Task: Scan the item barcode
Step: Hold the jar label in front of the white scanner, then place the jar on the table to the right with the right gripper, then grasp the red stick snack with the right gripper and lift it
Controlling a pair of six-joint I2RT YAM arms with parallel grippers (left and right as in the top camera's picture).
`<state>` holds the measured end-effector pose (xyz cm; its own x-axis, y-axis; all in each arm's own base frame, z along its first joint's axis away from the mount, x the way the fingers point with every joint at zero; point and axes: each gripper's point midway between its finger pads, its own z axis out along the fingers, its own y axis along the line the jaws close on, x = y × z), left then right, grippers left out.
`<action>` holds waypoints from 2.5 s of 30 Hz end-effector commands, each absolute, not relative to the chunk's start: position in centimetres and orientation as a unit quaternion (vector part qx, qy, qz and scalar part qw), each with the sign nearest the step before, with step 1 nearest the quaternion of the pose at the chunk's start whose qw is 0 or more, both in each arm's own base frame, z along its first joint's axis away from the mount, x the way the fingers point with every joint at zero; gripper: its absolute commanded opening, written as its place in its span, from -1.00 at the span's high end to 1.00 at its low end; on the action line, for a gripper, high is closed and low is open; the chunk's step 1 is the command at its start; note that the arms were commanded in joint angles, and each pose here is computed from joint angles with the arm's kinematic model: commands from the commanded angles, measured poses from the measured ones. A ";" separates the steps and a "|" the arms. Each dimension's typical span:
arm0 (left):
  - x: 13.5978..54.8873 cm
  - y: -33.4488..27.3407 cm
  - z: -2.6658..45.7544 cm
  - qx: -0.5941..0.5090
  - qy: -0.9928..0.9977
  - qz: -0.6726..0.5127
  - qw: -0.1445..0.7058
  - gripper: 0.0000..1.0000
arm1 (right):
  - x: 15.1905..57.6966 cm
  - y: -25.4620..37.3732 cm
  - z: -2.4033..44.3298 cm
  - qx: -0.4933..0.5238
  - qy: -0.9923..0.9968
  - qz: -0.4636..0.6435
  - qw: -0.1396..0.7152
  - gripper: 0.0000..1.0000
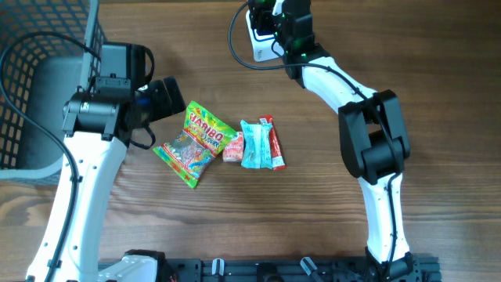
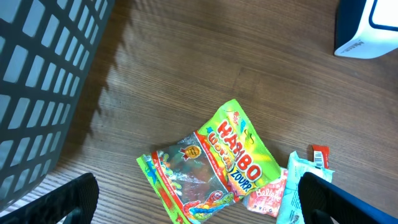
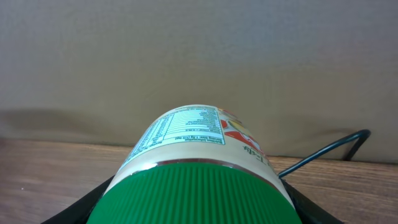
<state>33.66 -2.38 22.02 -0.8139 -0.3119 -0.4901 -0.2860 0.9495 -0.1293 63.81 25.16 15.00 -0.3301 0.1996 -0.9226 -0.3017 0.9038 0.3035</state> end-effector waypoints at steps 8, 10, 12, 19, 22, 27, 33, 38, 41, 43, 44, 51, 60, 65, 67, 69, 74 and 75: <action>33.6 -2.6 21.7 -0.152 0.954 -0.026 0.258 -1.00 | 65.0 24.1 17.3 -0.008 0.754 0.247 0.609 0.14; 33.6 -2.6 21.7 -0.152 0.954 -0.026 0.258 -1.00 | 63.8 23.1 25.0 -0.033 0.721 0.282 0.632 0.14; 33.6 -2.6 21.7 -0.152 0.954 -0.026 0.258 -1.00 | 62.1 20.4 29.4 -0.024 0.737 0.278 0.616 0.19; 33.6 -2.6 21.7 -0.152 0.954 -0.026 0.258 -1.00 | 47.5 2.3 20.4 0.056 0.954 0.099 0.276 0.24; 33.6 -2.6 21.7 -0.152 0.954 -0.026 0.258 -1.00 | 41.2 -3.0 12.2 0.122 0.984 0.035 0.127 0.24; 33.6 -2.6 21.7 -0.152 0.954 -0.026 0.258 -1.00 | 38.2 -4.1 3.8 0.140 0.985 0.031 0.097 -0.55; 33.6 -2.6 21.7 -0.152 0.954 -0.026 0.258 -1.00 | 39.3 -3.9 10.8 0.102 0.989 0.038 0.099 -0.99; 33.6 -2.6 21.7 -0.152 0.954 -0.026 0.258 -1.00 | 38.8 6.9 18.0 -0.052 0.969 0.220 0.103 -0.70; 33.6 -2.6 21.7 -0.152 0.954 -0.026 0.258 -1.00 | 36.5 11.7 16.1 -0.107 0.967 0.224 0.059 -0.01; 33.6 -2.6 21.7 -0.152 0.954 -0.026 0.258 -1.00 | 35.2 14.5 14.0 -0.142 0.963 0.223 0.043 0.66; 33.6 -2.6 21.7 -0.152 0.954 -0.026 0.258 -1.00 | 34.1 15.9 12.1 -0.153 0.964 0.215 0.028 0.77; 33.6 -2.6 21.7 -0.152 0.954 -0.026 0.258 -1.00 | 31.0 22.1 3.4 -0.215 0.951 0.213 0.060 0.27; 33.6 -2.6 21.7 -0.152 0.954 -0.026 0.258 -1.00 | 30.6 20.3 2.2 -0.169 0.972 0.159 0.043 0.36; 33.6 -2.6 21.7 -0.152 0.954 -0.026 0.258 -1.00 | 29.1 20.9 2.1 -0.153 0.974 0.166 0.014 0.36; 33.6 -2.6 21.7 -0.152 0.954 -0.026 0.258 -1.00 | 28.8 21.3 2.1 -0.159 0.973 0.166 0.012 0.38; 33.6 -2.6 21.7 -0.152 0.954 -0.026 0.258 -1.00 | 28.7 20.9 1.9 -0.133 0.979 0.152 0.007 0.53; 33.6 -2.6 21.7 -0.152 0.954 -0.026 0.258 -1.00 | 27.8 20.5 -0.8 -0.125 0.980 0.157 0.016 0.48; 33.6 -2.6 21.7 -0.152 0.954 -0.026 0.258 -1.00 | 27.2 20.3 -1.3 -0.124 0.979 0.158 0.010 0.43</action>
